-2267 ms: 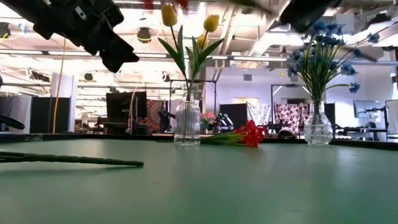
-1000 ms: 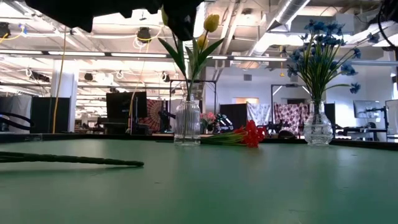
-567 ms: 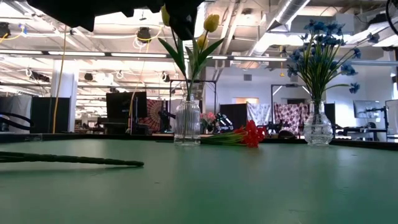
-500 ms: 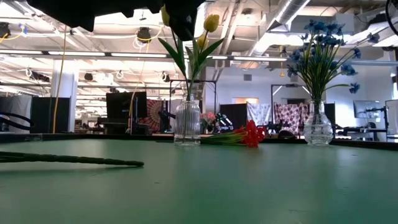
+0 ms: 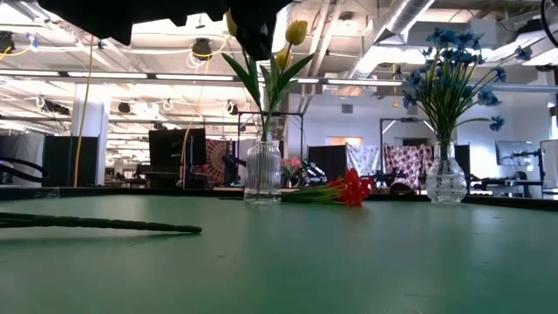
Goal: Sort flowers into vase by color
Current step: Put the center red flowers into the yellow vase
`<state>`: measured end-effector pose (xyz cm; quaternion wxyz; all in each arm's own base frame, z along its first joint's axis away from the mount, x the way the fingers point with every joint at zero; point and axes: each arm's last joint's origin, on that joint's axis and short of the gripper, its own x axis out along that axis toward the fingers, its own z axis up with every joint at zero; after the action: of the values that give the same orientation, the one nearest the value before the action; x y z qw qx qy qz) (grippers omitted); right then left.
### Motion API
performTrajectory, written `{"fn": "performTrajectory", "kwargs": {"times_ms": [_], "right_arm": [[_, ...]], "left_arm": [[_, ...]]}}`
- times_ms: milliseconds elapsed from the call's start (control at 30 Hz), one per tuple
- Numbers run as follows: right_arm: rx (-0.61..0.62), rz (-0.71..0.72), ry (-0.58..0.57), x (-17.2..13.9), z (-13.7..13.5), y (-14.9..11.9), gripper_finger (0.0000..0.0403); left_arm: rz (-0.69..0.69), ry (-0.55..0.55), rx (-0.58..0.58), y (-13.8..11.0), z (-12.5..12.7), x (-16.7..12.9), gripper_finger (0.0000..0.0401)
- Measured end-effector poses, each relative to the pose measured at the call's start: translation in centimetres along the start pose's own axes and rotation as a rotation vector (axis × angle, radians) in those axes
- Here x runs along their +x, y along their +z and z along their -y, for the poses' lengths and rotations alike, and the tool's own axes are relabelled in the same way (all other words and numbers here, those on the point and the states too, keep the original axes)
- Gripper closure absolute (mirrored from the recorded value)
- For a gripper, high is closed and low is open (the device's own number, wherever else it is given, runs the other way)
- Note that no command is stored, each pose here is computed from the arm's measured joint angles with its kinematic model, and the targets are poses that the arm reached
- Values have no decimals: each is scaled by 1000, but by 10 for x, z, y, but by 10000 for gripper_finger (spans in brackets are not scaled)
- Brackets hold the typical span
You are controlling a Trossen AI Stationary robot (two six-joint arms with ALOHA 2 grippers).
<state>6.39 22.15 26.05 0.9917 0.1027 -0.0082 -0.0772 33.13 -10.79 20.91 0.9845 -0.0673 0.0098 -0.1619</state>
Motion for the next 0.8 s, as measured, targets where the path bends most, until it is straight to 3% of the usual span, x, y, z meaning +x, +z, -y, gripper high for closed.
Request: {"fn": "performTrajectory", "kwargs": {"times_ms": [567,800], "right_arm": [[-31,0,-3,1,-10,-27,382],[19,0,-3,1,-6,-15,382]], "left_arm": [[-10,2,-19,-1,0,0,271],[-3,1,-19,0,0,0,271]]}}
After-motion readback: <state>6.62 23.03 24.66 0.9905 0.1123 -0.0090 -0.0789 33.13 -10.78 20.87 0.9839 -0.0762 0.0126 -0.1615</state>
